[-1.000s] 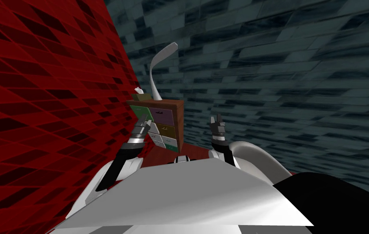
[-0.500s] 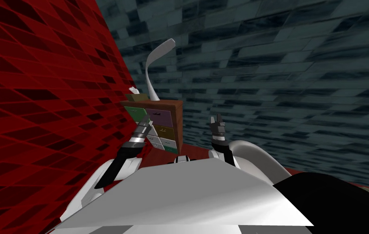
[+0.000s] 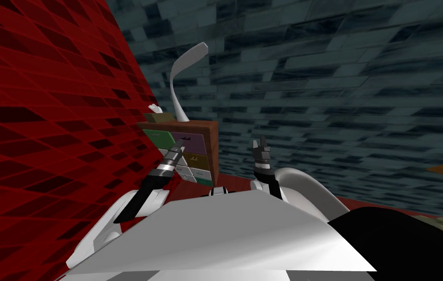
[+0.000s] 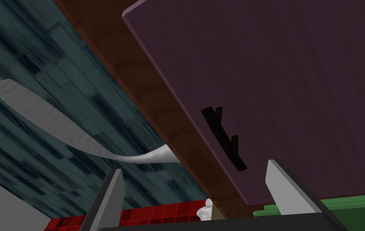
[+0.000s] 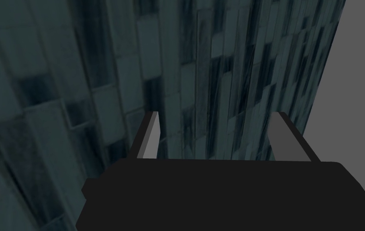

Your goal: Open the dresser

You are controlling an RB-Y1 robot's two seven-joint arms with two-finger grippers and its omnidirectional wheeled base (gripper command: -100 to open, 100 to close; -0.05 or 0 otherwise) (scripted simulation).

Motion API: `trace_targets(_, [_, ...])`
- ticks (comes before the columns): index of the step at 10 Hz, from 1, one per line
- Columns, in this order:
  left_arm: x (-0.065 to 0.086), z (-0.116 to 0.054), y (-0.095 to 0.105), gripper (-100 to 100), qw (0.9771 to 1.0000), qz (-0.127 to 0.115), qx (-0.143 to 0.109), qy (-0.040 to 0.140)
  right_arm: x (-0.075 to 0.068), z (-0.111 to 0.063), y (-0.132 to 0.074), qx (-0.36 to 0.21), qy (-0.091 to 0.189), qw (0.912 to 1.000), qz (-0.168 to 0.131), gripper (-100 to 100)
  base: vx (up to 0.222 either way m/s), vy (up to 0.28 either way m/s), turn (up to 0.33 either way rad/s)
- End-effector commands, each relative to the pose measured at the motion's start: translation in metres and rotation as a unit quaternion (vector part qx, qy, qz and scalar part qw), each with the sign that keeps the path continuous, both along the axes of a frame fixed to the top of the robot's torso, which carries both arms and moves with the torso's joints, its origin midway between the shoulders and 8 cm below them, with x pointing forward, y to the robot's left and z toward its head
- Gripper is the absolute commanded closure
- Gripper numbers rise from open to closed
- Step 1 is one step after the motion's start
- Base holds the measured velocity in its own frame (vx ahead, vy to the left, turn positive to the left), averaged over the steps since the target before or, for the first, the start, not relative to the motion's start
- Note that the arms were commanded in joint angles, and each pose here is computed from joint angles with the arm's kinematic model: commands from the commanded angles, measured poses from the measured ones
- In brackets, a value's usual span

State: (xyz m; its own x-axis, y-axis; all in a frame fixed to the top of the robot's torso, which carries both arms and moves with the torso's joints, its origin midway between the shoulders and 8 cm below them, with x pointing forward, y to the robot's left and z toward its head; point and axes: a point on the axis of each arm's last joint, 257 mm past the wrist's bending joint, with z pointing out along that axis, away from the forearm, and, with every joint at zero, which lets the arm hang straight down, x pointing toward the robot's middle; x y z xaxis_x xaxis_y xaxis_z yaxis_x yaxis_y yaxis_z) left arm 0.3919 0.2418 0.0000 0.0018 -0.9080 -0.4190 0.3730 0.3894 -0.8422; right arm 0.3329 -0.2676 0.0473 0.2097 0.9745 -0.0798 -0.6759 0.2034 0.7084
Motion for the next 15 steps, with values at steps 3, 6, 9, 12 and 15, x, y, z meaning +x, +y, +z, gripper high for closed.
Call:
trace_targets(3, [0.006,-0.014,0.003,-100,0.9991,0.006,0.021,0.036,0.000,0.000,0.000,0.000,0.000,1.0000,0.000,0,0.044,0.017,-0.065])
trace_targets(6, [0.008,-0.018,0.003,-100,0.9986,0.008,0.028,0.044,0.000,0.000,0.000,0.000,0.000,1.0000,0.000,0,0.028,0.016,-0.050])
trace_targets(9, [0.032,-0.023,0.043,-100,0.9967,0.050,0.040,0.050,0.000,0.000,0.000,0.000,0.000,1.0000,0.000,0,-0.122,0.008,-0.299])
trace_targets(12, [0.052,-0.023,0.087,-100,0.9933,0.093,0.044,0.052,0.000,0.000,0.000,0.000,0.000,1.0000,0.000,0,-0.155,-0.013,-0.306])
trace_targets(15, [0.067,-0.013,0.130,-100,0.9890,0.134,0.043,0.046,0.000,0.000,0.000,0.000,0.000,1.0000,0.000,0,-0.109,-0.007,-0.258])
